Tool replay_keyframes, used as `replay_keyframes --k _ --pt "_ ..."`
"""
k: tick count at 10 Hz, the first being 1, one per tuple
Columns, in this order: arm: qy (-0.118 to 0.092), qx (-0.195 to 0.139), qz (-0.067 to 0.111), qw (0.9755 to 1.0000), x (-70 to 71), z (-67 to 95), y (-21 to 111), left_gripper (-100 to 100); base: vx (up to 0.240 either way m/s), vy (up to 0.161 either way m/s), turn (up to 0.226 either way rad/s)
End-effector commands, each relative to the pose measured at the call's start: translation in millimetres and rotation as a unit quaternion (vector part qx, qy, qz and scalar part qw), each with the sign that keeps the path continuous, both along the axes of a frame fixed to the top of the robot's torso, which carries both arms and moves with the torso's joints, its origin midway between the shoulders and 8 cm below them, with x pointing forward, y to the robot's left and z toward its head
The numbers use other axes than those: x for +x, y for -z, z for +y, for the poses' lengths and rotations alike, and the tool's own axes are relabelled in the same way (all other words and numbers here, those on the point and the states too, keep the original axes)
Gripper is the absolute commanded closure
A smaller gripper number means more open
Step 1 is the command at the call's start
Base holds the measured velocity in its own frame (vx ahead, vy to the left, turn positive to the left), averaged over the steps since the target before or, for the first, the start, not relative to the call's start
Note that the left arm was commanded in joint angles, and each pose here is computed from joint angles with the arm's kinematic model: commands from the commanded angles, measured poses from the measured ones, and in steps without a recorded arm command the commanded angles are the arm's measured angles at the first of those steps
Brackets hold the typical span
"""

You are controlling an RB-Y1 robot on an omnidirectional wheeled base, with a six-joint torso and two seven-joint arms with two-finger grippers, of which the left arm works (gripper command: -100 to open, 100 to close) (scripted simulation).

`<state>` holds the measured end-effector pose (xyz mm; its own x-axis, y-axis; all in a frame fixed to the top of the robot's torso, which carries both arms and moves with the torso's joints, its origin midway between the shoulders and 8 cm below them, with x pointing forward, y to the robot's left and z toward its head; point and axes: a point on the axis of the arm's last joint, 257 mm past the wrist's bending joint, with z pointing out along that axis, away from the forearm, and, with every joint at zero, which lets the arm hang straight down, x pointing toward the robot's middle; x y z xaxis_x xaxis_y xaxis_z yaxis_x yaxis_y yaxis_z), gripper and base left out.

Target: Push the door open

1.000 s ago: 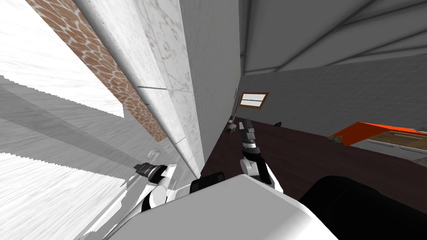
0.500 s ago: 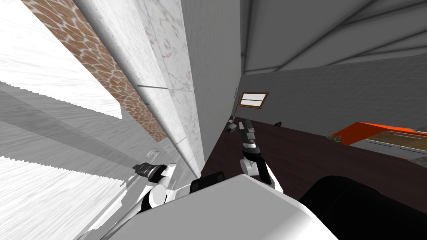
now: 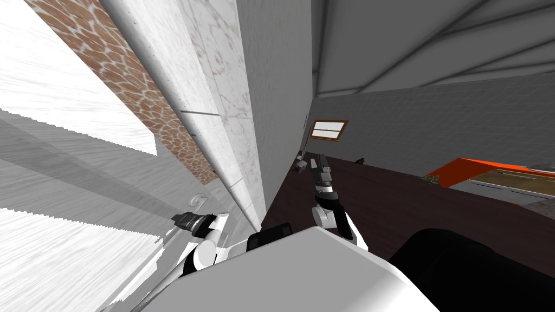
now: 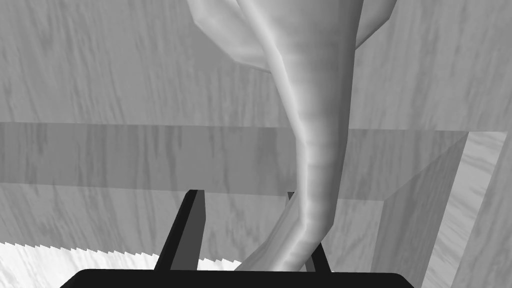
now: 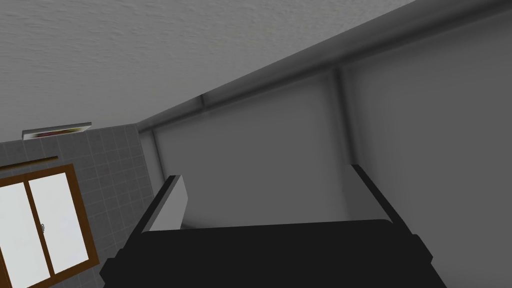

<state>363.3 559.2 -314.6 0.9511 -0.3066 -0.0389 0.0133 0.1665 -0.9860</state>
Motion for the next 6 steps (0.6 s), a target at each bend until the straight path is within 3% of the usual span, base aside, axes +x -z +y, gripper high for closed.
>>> replay_keyframes --k 1,4,5,6 --pt "-0.008 0.014 -0.008 0.9998 -2.7 7.6 -12.1 100 0.003 -0.005 0.015" --pt "-0.008 0.014 -0.008 0.9998 -2.7 7.6 -12.1 100 -0.002 0.023 -0.009" --pt "-0.026 0.002 -0.006 0.9996 -12.2 8.5 -2.9 100 -0.034 0.068 -0.187" --pt "-0.031 0.002 -0.007 0.9995 -14.6 10.1 -3.5 100 -0.037 0.096 -0.207"
